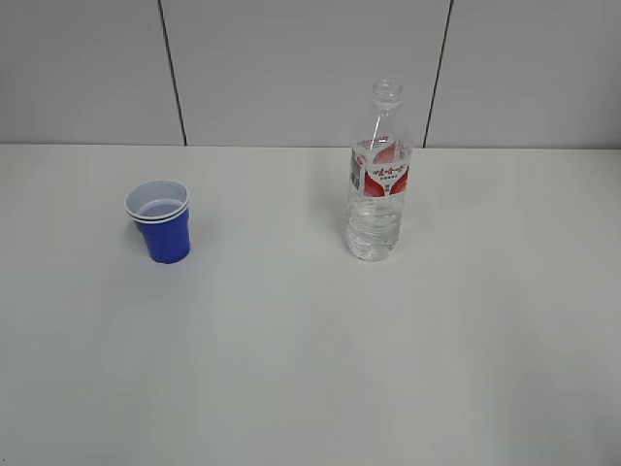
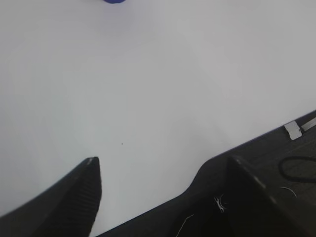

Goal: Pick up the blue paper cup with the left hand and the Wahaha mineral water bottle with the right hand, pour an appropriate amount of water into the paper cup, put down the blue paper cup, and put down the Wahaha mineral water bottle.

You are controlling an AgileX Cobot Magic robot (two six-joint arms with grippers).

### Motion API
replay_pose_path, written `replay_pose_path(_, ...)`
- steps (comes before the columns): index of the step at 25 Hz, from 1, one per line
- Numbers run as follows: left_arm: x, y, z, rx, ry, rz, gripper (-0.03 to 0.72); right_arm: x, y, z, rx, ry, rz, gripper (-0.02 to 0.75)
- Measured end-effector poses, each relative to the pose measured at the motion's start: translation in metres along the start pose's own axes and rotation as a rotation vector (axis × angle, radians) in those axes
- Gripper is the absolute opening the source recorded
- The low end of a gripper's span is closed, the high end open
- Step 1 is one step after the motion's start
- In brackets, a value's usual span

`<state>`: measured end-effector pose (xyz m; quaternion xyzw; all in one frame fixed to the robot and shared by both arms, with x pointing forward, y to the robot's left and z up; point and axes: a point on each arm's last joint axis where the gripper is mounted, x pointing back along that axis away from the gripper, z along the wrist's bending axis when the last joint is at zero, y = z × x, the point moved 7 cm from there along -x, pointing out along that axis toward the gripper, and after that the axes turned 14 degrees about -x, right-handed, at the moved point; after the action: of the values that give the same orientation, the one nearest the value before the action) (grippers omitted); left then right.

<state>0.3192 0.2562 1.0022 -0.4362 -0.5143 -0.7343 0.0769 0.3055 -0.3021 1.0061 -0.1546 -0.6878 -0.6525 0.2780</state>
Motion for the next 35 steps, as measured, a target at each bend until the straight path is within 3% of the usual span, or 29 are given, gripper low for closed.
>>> replay_pose_path(5,0.007,-0.001,0.003,0.032,0.035,-0.047,0.585,0.001,-0.001,-0.003,-0.031,-0.042,-0.004,0.59)
replay_pose_path(15,0.038,-0.012,0.016,0.196,0.288,-0.224,0.585,0.011,-0.006,-0.022,-0.211,-0.29,-0.032,0.589)
replay_pose_path(19,0.045,-0.016,0.017,0.234,0.357,-0.26,0.565,0.021,-0.008,-0.022,-0.221,-0.3,-0.11,0.589)
replay_pose_path(35,0.044,-0.017,0.017,0.239,0.36,-0.258,0.546,0.021,-0.009,-0.022,-0.219,-0.304,-0.11,0.589)
